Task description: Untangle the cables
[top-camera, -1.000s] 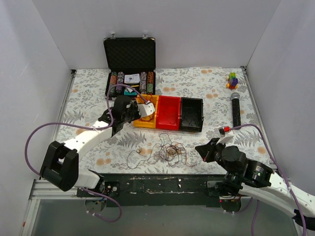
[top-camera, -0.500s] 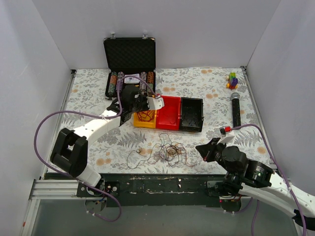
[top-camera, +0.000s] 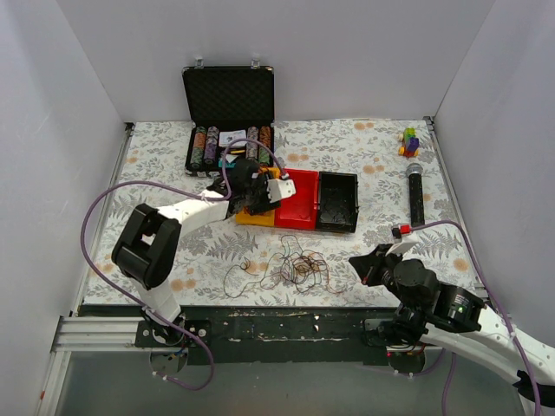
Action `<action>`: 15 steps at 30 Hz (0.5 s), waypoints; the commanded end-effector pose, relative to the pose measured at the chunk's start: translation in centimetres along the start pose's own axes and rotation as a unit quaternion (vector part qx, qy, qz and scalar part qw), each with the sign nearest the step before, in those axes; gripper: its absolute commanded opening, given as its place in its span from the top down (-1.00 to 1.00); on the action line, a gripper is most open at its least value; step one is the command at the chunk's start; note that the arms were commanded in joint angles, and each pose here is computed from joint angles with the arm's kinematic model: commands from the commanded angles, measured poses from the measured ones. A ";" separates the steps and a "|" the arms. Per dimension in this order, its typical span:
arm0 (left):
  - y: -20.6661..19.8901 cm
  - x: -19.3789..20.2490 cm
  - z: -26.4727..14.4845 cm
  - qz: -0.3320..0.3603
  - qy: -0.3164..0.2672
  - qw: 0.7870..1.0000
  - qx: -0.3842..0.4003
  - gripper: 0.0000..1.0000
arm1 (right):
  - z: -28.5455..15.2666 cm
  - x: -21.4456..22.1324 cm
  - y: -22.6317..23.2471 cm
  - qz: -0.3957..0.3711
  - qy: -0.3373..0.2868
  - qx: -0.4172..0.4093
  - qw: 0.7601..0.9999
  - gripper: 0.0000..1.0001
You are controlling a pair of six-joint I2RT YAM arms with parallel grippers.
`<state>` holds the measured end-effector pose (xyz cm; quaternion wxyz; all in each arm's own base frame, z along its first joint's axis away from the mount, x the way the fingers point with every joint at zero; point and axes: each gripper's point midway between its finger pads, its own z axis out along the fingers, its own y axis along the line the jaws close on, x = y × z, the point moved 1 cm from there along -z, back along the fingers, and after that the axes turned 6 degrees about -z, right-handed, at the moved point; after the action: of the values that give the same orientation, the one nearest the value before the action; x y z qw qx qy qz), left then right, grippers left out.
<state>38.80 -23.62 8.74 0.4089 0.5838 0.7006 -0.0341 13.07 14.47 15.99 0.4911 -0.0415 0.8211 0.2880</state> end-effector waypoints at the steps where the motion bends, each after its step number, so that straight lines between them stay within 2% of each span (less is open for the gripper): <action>1: 2.5 -4.5 -2.2 -0.052 -0.055 0.997 -0.024 -0.25 | -0.3 -1.7 0.6 0.013 -0.022 -0.003 1.000 0.97; 6: 3.6 -9.3 -6.2 -0.115 -0.116 0.986 -0.012 -0.74 | -0.2 -1.5 0.8 0.015 -0.021 -0.008 1.000 0.97; 10: 3.8 -12.3 -10.0 -0.137 -0.154 0.979 0.004 -0.81 | -0.1 -1.6 1.0 0.012 -0.021 -0.011 1.000 0.97; 13: 2.9 -13.0 -12.5 -0.135 -0.172 0.976 0.018 -0.96 | 0.1 -1.6 1.2 0.008 -0.020 -0.013 1.000 0.97; 15: 2.0 -12.8 -13.6 -0.136 -0.177 0.974 0.027 -0.97 | 0.3 -1.5 1.3 0.004 -0.018 -0.012 1.000 0.97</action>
<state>36.79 -26.43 23.86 0.5068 0.4801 0.6975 -0.1616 13.16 14.68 15.75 0.4878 -0.0448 0.8247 0.2825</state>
